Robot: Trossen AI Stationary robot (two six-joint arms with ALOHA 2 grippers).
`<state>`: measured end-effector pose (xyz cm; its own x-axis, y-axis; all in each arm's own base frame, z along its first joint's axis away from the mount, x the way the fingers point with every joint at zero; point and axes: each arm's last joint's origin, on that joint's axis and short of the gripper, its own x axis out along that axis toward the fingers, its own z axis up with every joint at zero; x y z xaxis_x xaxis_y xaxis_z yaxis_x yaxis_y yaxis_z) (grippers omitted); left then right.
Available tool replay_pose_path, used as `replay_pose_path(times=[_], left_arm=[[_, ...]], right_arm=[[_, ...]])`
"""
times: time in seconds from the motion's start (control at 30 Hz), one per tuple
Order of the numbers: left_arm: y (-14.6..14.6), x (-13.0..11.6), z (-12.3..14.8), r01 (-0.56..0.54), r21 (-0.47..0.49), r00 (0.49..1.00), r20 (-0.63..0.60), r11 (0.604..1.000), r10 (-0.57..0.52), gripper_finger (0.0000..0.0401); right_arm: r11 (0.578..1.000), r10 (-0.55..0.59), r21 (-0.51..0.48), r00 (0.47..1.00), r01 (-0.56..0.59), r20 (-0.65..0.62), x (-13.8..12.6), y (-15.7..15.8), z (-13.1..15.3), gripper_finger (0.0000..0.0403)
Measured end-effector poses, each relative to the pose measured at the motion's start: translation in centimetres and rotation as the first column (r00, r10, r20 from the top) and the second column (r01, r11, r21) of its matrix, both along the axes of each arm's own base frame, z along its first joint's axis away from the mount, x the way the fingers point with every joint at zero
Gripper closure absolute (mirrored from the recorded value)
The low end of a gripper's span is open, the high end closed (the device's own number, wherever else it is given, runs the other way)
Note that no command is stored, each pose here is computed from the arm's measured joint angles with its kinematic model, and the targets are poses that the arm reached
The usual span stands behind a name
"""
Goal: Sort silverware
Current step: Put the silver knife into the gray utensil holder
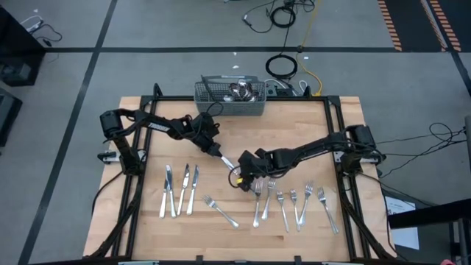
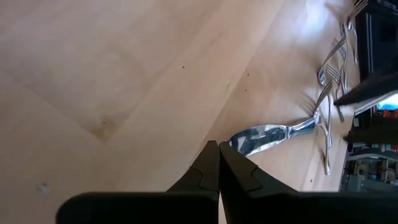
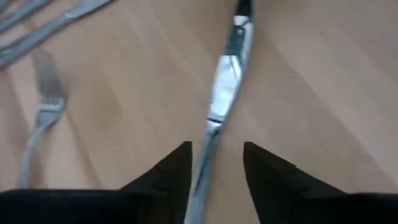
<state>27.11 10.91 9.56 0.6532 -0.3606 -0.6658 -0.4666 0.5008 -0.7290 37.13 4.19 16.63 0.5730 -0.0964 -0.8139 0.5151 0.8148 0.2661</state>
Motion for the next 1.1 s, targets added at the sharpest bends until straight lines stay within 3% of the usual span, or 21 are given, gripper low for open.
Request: replay_pose_path(times=[0.23, 0.73, 1.1], left_arm=[[0.4, 0.9, 0.8, -0.003, 0.003, 1.000, 0.031, 1.000, 0.002, 0.0400], [0.6, 1.3, 1.1, -0.003, -0.025, 0.998, 0.057, 1.000, 0.004, 0.0401], [0.5, 1.4, 1.2, 0.009, -0.038, 0.998, 0.069, 0.999, -0.007, 0.0401]], right_arm=[[1.000, 0.006, -0.004, 0.999, -0.006, -0.053, 0.4, -0.3, -1.9, 0.0231], [0.999, 0.013, -0.031, 0.999, -0.014, -0.036, 0.9, -1.7, -2.3, 0.0233], [1.000, -0.014, 0.015, 1.000, 0.014, -0.016, 1.9, -1.6, -4.7, 0.0236]])
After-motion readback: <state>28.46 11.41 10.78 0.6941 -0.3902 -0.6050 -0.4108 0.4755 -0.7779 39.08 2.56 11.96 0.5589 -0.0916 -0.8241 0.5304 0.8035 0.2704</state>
